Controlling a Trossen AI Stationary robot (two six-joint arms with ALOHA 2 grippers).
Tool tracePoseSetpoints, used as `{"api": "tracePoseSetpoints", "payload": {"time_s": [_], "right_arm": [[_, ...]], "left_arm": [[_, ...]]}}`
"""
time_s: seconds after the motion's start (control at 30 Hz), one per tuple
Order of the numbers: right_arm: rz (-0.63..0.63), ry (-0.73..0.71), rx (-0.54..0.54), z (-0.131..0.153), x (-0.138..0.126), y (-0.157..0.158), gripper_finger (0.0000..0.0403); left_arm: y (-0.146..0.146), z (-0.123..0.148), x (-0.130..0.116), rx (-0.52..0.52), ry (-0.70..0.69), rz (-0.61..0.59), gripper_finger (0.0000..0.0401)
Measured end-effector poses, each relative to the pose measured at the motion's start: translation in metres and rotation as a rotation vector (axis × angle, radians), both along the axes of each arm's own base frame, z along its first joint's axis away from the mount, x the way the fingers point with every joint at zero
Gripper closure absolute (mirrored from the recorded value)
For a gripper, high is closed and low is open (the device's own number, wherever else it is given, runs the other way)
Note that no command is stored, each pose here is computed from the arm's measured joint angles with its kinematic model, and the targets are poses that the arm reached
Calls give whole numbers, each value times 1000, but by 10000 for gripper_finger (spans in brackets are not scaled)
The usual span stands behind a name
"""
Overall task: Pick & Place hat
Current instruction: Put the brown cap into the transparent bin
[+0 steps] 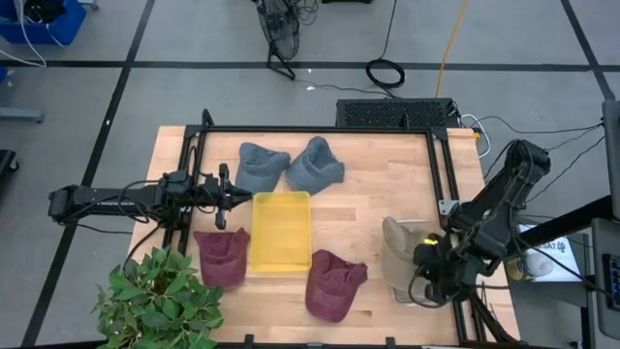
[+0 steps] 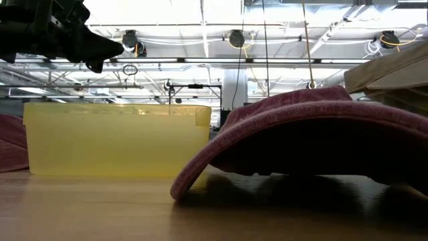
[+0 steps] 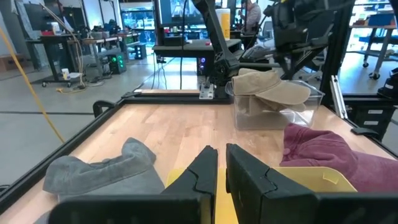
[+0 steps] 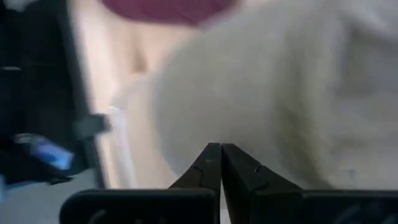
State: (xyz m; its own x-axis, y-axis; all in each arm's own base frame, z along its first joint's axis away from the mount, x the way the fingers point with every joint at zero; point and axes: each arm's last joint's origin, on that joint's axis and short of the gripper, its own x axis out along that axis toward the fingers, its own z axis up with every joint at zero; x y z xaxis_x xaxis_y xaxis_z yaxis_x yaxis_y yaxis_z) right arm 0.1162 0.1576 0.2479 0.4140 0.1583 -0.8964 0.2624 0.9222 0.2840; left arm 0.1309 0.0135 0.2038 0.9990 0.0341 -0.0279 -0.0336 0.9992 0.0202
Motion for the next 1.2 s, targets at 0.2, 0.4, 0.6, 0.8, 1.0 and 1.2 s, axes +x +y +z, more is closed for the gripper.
{"api": "tracePoseSetpoints", "payload": {"time_s": [0.2, 0.4, 0.6, 0.8, 1.0, 1.2], "right_arm": [[-93, 157, -87, -21, -10, -10, 402], [-124, 196, -118, -40, -14, -16, 403], [-61, 146, -89, -17, -10, -12, 403], [-50, 101, -113, 37, -10, -14, 403], [-24, -144, -255, 70, 4, -23, 402], [10, -92, -192, 70, 21, -31, 356]], "left_arm": [[0, 1, 0, 4, -14, 0, 359], [0, 2, 0, 7, -17, 0, 359], [0, 2, 0, 5, -17, 0, 359], [0, 2, 0, 4, -17, 0, 359], [0, 2, 0, 3, -16, 0, 359], [0, 2, 0, 6, -16, 1, 359]]}}
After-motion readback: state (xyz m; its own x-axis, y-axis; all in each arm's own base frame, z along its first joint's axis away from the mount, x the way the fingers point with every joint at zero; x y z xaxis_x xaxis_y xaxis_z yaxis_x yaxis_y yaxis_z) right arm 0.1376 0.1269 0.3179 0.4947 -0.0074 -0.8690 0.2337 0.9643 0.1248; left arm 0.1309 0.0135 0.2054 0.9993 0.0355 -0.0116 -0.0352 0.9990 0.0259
